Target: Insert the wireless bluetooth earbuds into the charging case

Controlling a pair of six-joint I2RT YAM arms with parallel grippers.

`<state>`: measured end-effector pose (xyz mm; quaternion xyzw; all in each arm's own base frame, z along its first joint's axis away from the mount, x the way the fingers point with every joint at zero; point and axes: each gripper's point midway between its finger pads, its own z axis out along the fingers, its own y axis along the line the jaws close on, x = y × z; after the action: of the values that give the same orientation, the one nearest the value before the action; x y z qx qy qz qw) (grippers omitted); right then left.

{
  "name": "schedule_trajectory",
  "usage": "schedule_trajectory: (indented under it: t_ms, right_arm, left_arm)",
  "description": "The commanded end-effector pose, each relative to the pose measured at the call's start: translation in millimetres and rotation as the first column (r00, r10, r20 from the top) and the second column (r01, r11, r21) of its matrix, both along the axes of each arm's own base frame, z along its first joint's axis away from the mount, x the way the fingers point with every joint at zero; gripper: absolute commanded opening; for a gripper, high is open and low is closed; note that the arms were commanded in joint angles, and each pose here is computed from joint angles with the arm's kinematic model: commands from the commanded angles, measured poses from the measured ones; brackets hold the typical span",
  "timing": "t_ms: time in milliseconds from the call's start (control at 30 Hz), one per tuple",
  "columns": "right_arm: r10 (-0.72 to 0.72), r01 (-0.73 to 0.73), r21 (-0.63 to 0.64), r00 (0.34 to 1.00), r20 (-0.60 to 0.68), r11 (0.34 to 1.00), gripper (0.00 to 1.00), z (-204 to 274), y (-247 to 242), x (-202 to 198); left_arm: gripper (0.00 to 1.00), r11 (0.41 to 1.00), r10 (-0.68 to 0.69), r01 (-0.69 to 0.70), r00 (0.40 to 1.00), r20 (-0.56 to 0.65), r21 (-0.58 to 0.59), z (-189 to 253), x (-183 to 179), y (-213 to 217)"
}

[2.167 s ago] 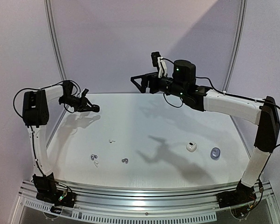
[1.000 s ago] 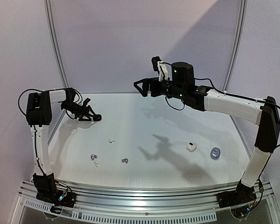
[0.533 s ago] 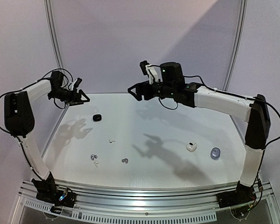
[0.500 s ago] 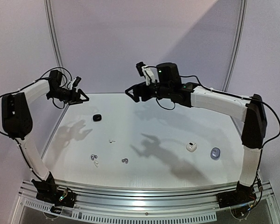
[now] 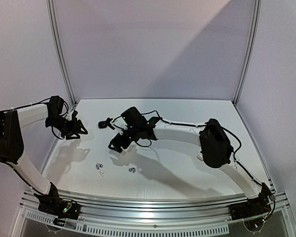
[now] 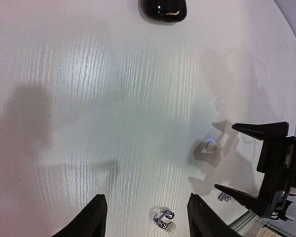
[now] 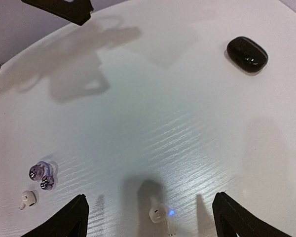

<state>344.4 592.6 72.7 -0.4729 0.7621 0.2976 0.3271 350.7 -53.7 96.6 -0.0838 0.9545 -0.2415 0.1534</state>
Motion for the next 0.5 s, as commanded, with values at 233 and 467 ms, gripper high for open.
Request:
schedule_trajectory:
  t_ms: [233, 467]
  right_arm:
    - [-0.062, 0.064, -0.074, 0.998, 0.027, 0.995, 0.72, -56, 2, 9]
    - [-0.025, 0.029, -0.153, 0.999, 0.024, 0.988, 0.42, -84, -6, -6]
  left_arm:
    - [0.58, 1.0, 0.027, -0.027, 1.0, -0.004, 0.009, 0, -3, -4]
    - [0.58, 1.0, 0.027, -0.028, 1.0, 0.014, 0.006, 7, 2, -5]
